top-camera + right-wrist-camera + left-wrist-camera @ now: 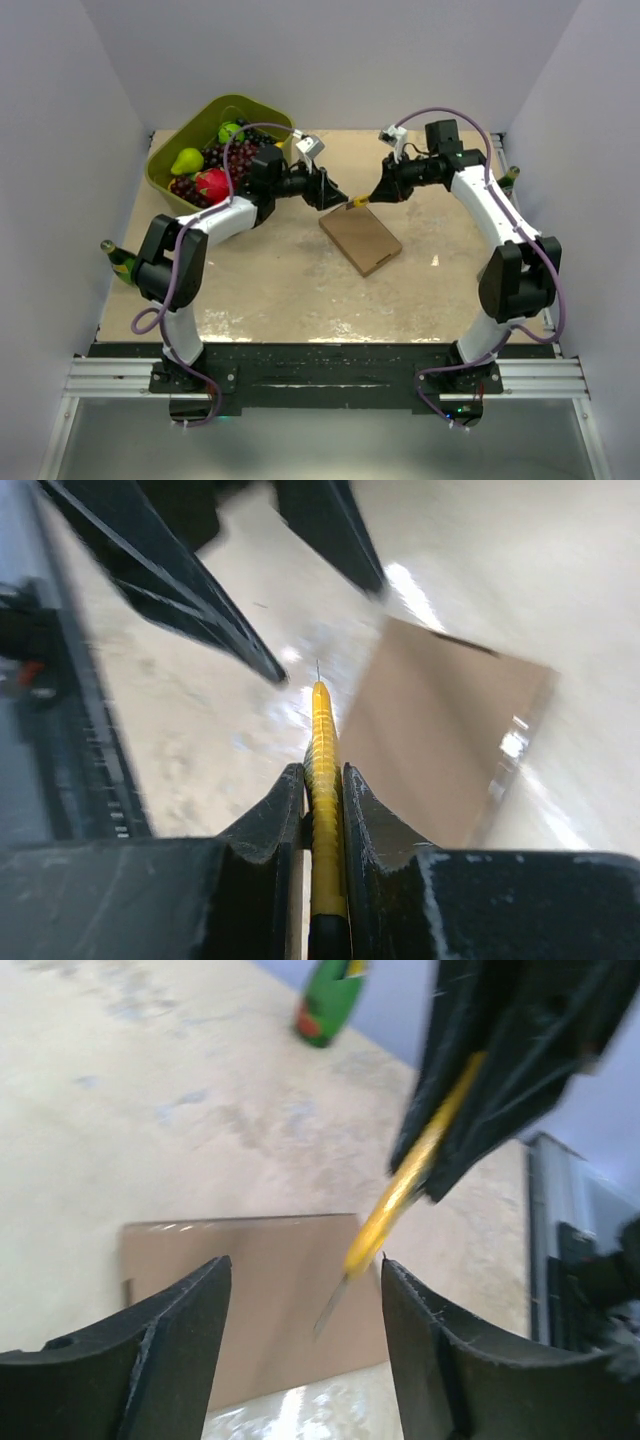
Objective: Unpack the express box
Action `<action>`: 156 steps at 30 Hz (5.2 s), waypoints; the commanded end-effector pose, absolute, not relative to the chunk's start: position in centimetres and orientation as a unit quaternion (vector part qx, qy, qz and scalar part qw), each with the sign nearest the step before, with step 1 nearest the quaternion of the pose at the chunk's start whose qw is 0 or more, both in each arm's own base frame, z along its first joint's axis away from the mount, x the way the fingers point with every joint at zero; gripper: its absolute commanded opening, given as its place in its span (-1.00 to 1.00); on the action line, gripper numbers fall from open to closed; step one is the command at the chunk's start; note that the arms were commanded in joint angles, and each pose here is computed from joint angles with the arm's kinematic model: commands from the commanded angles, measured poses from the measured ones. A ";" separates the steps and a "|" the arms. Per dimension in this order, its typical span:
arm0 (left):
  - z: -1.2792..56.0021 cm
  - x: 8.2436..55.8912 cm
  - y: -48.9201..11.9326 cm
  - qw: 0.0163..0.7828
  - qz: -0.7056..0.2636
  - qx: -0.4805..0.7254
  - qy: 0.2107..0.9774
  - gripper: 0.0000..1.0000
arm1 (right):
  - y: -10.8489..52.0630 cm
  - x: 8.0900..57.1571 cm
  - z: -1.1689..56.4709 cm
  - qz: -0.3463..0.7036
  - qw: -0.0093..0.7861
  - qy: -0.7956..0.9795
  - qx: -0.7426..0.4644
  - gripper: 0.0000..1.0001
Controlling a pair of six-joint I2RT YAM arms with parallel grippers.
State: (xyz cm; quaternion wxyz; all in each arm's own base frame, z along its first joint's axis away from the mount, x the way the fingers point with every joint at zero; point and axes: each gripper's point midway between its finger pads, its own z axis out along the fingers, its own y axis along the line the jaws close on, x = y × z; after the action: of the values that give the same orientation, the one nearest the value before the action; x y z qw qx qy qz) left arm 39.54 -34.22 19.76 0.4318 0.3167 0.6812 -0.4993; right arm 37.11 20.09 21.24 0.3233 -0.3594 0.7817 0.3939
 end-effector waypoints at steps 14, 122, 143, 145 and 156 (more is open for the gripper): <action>13.6 41.2 -35.5 0.445 -0.377 0.297 0.756 -0.41 | 14.5 46.5 21.3 0.081 0.430 0.861 -0.261 -1.00; 2.7 40.8 -33.7 0.362 -0.318 0.232 0.845 -1.00 | 18.6 46.9 16.4 0.093 0.376 0.878 -0.282 -1.00; 2.2 41.2 -33.3 0.362 -0.306 0.219 0.853 -1.00 | 16.4 43.8 13.7 0.063 0.326 0.900 -0.281 -1.00; 2.0 41.4 -33.3 0.363 -0.302 0.214 0.855 -1.00 | 16.1 43.3 13.4 0.061 0.319 0.903 -0.282 -1.00; 1.3 42.1 -32.5 0.366 -0.279 0.190 0.867 -1.00 | 14.6 40.7 11.5 0.045 0.280 0.917 -0.281 -1.00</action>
State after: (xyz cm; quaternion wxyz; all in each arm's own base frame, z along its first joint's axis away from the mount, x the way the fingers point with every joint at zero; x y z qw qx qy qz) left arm 41.22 -35.02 5.38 0.3841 0.2238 0.8268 -0.3446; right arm 43.54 16.33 12.13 0.3225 -0.2810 0.9014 0.0663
